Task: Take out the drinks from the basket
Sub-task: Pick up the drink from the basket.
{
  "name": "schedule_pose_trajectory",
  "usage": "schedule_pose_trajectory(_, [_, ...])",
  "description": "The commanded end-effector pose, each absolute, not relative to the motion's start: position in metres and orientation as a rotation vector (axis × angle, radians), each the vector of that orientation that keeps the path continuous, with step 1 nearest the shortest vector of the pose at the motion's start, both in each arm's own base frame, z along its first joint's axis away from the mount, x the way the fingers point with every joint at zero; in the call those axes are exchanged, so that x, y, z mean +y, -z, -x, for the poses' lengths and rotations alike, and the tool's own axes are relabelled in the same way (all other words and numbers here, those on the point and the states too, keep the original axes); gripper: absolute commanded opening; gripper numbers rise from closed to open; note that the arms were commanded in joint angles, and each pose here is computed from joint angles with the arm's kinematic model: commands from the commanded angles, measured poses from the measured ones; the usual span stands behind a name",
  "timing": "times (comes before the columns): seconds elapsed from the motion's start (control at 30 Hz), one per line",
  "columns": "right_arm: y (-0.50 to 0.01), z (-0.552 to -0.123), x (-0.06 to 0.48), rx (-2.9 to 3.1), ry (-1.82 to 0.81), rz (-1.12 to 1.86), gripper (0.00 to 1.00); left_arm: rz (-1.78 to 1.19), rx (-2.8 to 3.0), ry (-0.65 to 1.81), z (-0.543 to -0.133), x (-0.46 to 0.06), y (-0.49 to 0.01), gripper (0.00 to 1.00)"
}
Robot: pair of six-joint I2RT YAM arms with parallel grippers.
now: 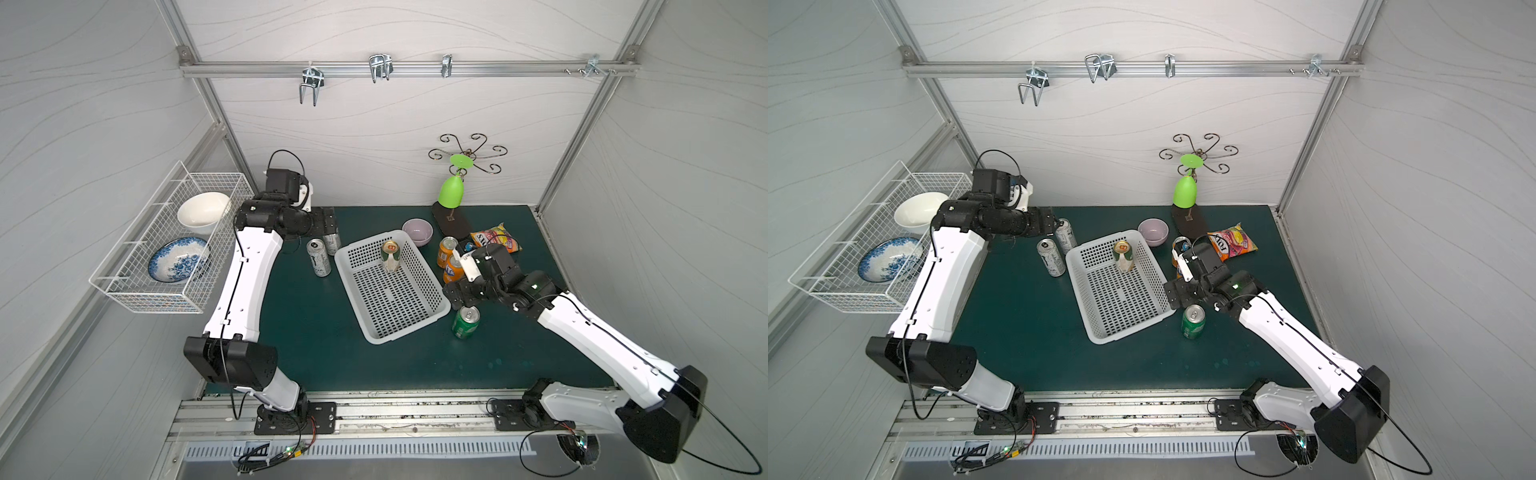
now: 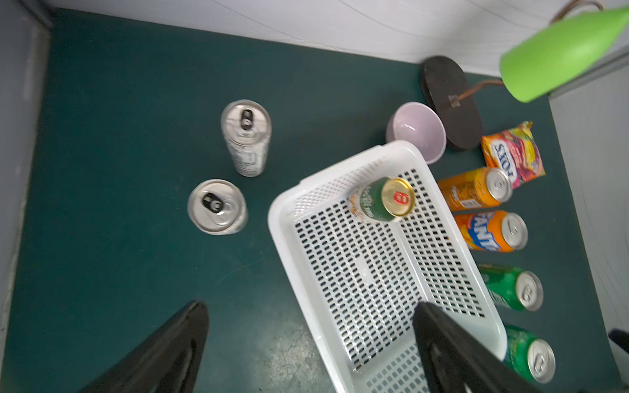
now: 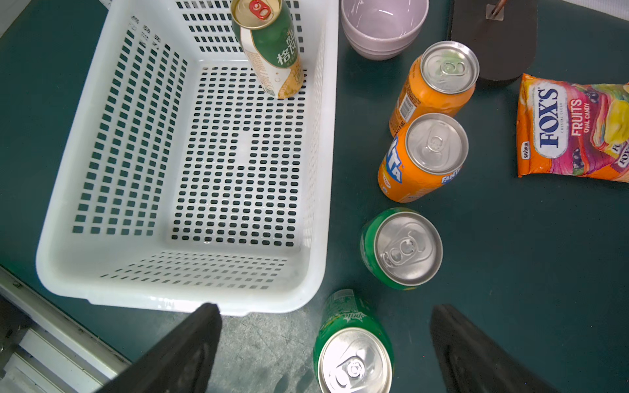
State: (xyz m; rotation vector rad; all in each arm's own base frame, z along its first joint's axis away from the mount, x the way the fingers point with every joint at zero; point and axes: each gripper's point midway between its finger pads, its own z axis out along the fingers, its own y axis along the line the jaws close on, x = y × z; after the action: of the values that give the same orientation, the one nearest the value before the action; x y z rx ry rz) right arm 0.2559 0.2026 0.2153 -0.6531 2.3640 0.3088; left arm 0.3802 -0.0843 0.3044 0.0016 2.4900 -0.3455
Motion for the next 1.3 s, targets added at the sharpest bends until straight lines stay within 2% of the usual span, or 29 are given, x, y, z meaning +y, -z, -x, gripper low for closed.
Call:
schedule_pose_trajectory(0.0, [-0.219, -0.258, 0.205, 2.351, -0.338, 0.628, 0.99, -0.089, 2.449, 0.425, -0.380, -0.121, -0.306, 0.98])
schedule_pose_trajectory(0.3, [-0.223, -0.253, 0.201, 2.345, -0.351, 0.614, 0.99, -0.219, 2.511, 0.385, -0.394, -0.169, -0.273, 0.99])
schedule_pose_trajectory(0.53, [-0.226, -0.251, 0.199, 2.338, -0.354, 0.607, 0.99, -0.274, 2.550, 0.315, -0.421, -0.190, -0.248, 0.99])
schedule_pose_trajectory(0.77, [-0.227, -0.251, 0.197, 2.338, -0.344, 0.599, 0.99, -0.339, 2.631, 0.204, -0.447, -0.205, -0.209, 0.99])
schedule_pose_trajectory(1.27, [-0.227, -0.256, 0.198, 2.339, -0.326, 0.600, 0.99, -0.448, 2.746, 0.071, -0.465, -0.232, -0.136, 0.99])
